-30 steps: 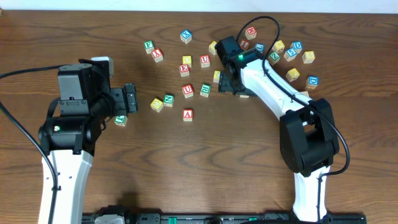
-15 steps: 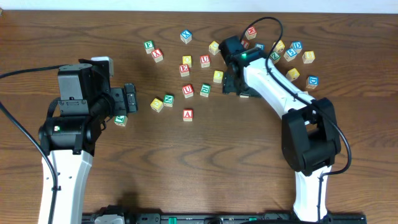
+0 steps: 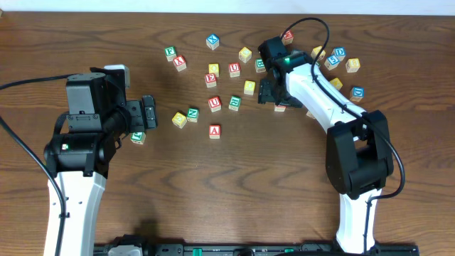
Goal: Spell out AI2
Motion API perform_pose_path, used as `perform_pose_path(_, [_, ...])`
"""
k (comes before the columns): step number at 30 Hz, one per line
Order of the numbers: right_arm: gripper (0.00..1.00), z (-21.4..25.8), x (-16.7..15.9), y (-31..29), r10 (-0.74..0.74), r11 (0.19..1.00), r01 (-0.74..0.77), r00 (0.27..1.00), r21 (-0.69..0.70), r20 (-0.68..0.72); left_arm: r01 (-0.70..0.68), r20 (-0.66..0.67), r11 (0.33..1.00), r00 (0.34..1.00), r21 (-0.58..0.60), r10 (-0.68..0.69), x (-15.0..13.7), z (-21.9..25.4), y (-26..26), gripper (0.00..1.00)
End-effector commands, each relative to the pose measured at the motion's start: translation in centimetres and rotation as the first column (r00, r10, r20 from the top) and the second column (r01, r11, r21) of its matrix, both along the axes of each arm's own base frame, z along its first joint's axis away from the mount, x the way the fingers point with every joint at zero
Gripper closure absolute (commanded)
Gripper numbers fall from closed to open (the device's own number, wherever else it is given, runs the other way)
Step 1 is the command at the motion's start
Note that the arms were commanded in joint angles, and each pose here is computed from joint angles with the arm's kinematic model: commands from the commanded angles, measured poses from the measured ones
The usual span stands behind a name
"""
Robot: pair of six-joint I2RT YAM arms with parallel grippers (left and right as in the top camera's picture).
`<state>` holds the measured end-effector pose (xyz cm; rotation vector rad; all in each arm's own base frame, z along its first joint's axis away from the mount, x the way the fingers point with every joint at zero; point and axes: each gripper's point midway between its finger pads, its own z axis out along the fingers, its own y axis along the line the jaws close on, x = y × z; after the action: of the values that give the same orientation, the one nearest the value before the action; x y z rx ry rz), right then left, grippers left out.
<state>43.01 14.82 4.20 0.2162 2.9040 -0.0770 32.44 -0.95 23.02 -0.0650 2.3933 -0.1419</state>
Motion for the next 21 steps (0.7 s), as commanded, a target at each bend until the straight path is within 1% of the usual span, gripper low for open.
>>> perform_pose_path(1, [0.23,-0.05,-0.07,0.31,0.034,0.999,-0.034,0.999,0.009,-0.005,0.002,0.031,1.000,1.000,-0.001,-0.002,0.28,1.23,0.05,0.06])
perform_pose_path(12, [0.26,-0.13,-0.07,0.14,0.032,0.999,-0.032,0.999,-0.001,-0.004,0.002,0.031,1.000,1.000,-0.001,-0.002,0.28,1.23,0.03,0.06])
perform_pose_path(21, [0.26,-0.76,-0.42,-0.18,0.030,0.999,-0.030,0.999,-0.014,-0.013,0.002,0.031,1.000,1.000,-0.001,-0.002,0.28,1.23,0.05,0.06])
